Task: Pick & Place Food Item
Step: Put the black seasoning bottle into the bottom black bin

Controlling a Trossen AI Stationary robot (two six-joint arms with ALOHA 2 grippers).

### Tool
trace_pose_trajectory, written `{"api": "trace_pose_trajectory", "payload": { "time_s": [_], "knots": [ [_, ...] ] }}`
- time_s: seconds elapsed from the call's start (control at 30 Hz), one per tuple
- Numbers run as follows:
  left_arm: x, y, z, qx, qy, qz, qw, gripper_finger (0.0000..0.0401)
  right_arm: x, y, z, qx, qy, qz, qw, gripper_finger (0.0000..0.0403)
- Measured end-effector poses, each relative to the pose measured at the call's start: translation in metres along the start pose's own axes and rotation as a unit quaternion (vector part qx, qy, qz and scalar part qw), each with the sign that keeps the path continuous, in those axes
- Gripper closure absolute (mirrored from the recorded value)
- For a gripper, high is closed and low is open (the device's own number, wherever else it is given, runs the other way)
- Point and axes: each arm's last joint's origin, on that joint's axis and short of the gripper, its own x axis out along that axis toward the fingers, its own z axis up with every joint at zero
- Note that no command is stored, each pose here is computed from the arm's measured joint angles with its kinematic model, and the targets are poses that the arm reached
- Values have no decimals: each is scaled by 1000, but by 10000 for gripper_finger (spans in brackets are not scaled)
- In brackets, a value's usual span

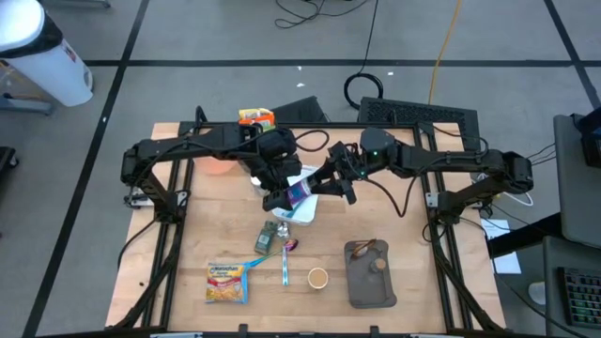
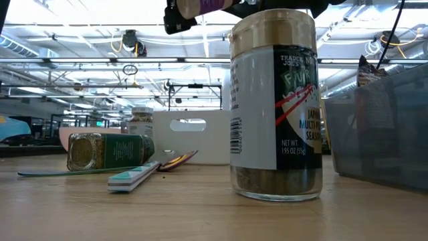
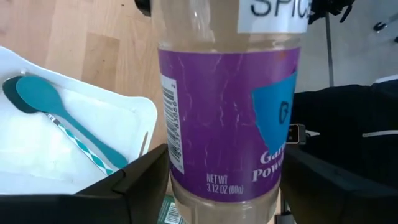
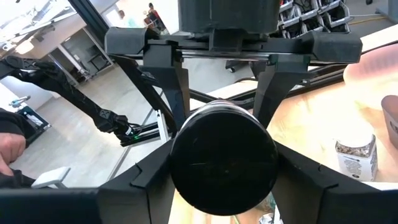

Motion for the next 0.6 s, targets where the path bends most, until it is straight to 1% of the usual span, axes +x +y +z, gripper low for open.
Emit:
{"api": "trace_pose_trajectory", "payload": {
  "time_s": [0.13, 0.27, 0.5, 0.6],
  "knots": [
    [-5, 1, 0, -2, -6, -5, 1000, 110, -3, -1, 2, -2, -3, -4, 1000, 203],
    [-17, 4, 0, -12, -22, -19, 1000, 108, -9, -2, 5, -3, -6, -4, 1000, 203],
    [-60, 2, -7, -10, -83, -7, 997, 107, -23, 1, 9, 3, -1, -12, 1000, 203],
    [-81, -2, -14, -6, -111, 0, 994, 107, -30, 4, 6, 8, 20, -20, 1000, 203]
  ]
}}
